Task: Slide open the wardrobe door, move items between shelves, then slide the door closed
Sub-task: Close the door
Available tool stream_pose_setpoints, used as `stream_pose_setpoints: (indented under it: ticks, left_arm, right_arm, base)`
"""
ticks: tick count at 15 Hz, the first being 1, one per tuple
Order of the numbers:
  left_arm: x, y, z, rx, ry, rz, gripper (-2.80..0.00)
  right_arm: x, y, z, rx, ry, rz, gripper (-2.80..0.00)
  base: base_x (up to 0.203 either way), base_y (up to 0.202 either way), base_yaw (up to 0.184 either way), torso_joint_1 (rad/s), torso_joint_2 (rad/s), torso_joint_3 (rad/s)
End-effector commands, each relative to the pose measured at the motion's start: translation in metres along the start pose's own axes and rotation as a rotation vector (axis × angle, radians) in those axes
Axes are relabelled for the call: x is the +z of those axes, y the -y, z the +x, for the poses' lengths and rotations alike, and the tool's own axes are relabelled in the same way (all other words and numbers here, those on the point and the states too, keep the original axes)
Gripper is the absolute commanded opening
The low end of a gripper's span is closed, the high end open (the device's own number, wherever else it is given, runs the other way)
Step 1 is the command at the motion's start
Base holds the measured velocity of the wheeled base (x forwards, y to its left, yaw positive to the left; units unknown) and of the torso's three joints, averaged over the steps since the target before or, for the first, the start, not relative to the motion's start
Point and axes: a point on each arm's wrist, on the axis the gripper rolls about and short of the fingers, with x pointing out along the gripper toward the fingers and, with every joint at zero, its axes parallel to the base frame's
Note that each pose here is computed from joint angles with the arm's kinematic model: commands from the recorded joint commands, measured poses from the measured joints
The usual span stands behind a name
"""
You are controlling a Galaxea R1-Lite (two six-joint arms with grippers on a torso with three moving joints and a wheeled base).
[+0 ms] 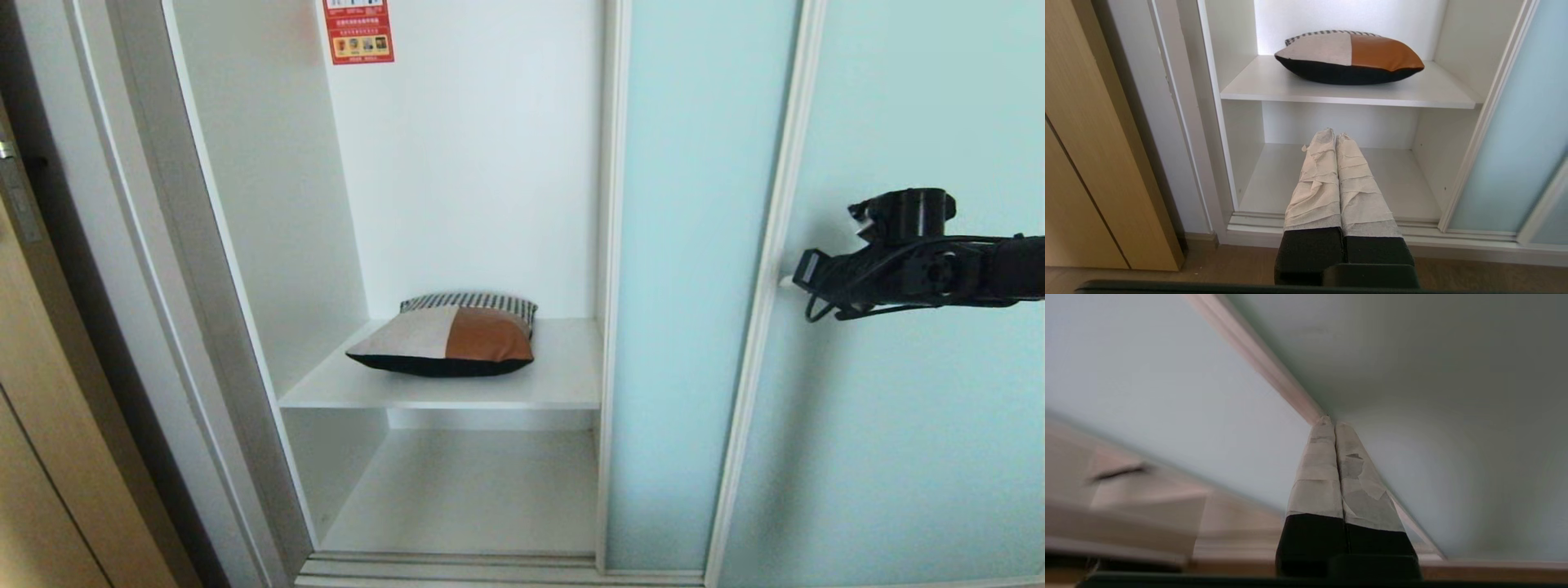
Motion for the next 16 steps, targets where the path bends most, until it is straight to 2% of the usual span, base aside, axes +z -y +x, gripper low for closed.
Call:
stream_pose_setpoints:
  ticks: [1, 4, 11, 16]
  left_arm:
    - [0.000, 0.000, 0.000, 0.000, -0.002, 0.000, -2.80]
    - [0.000, 0.000, 0.000, 0.000, -0.002, 0.000, -2.80]
    - [0.000, 0.000, 0.000, 0.000, -0.002, 0.000, -2.80]
    - [0.000, 0.000, 0.000, 0.000, -0.002, 0.000, -2.80]
  right_arm:
    - [-0.008, -0.029, -0.008, 0.045, -0.018, -0.026, -2.80]
    - [-0.034, -0.059, -0.003, 0.088, -0.069, -0.088, -2.80]
    - [-0.084, -0.144, -0.015, 0.201, -0.101, -0.188, -2.80]
    - [-0.103, -0.172, -0.014, 0.226, -0.080, -0.222, -2.80]
  base:
    - [0.000, 0.000, 0.000, 0.000, 0.00, 0.000]
    - [0.000, 0.000, 0.000, 0.000, 0.00, 0.000]
    - [0.000, 0.000, 0.000, 0.000, 0.00, 0.000]
    - [0.000, 0.000, 0.000, 0.000, 0.00, 0.000]
